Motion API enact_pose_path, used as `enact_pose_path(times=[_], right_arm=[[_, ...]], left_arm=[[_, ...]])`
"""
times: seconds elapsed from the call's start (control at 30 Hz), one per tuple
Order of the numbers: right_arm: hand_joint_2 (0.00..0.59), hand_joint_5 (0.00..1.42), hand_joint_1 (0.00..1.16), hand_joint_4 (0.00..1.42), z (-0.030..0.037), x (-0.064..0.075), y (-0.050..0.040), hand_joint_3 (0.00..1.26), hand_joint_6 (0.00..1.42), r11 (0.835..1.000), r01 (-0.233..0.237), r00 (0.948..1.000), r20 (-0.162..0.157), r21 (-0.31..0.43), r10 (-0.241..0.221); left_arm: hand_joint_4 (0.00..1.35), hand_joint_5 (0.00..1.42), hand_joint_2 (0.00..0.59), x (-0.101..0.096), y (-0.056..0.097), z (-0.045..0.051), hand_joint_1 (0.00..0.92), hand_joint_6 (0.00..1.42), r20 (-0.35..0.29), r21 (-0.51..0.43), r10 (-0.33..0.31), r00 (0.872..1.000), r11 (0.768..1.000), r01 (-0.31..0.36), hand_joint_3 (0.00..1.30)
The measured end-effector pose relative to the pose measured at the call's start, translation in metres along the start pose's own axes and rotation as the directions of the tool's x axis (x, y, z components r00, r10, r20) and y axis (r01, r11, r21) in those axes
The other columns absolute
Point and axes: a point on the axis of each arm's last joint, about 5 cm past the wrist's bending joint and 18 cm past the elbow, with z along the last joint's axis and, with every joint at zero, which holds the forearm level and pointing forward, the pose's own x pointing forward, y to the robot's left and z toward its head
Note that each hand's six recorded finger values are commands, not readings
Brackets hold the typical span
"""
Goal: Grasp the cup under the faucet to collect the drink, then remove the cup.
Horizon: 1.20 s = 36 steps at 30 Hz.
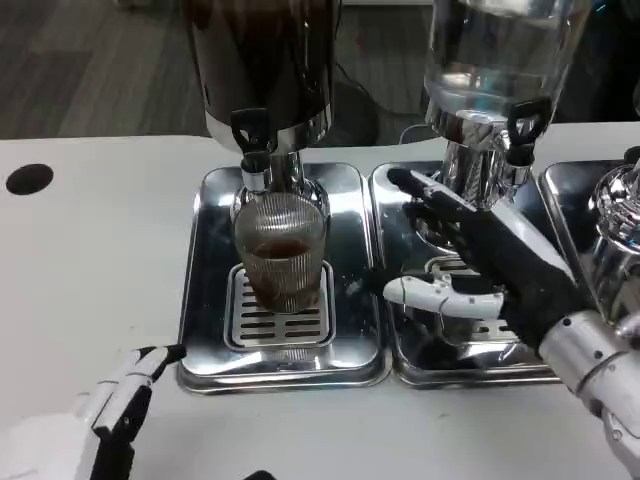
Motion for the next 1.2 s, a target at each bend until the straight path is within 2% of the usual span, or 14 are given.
enact_pose_path(times=[0.37,0.5,0.63,0.87,1.2], right_arm=[[0.11,0.08,0.69,0.05,-0.0003,0.01,0.0174,0.09,0.05,1.0,-0.013,0.9998,-0.014,0.01,0.013],[0.11,0.08,0.69,0.05,0.0042,0.019,0.0243,0.09,0.05,1.0,-0.02,0.9998,-0.003,0.001,0.02],[0.11,0.08,0.69,0.05,0.0088,0.027,0.0332,0.09,0.05,0.999,-0.031,0.9995,0.006,0.006,0.031],[0.109,0.08,0.69,0.05,0.0116,0.036,0.0427,0.09,0.05,0.999,-0.043,0.9991,0.004,0.0,0.043],[0.106,0.07,0.71,0.05,0.0123,0.042,0.0494,0.07,0.03,0.999,-0.039,0.9992,-0.001,0.009,0.039]], left_arm=[[0.13,0.23,0.028,-0.007,0.002,-0.003,0.0,0.42,-0.001,0.007,-0.004,1.0,1.0,0.004,0.2],[0.13,0.23,0.028,-0.009,0.002,-0.0029,0.0,0.42,0.009,-0.001,-0.01,1.0,1.0,0.01,0.2],[0.13,0.23,0.028,-0.015,0.001,-0.0045,0.0,0.42,-0.008,-0.017,-0.019,1.0,1.0,0.019,0.2],[0.13,0.23,0.029,-0.024,0.002,-0.0089,0.0,0.42,-0.032,-0.006,-0.03,0.999,1.0,0.03,0.2],[0.13,0.23,0.038,-0.032,0.003,-0.0095,0.0,0.42,-0.034,-0.013,-0.041,0.999,0.999,0.041,0.21]])
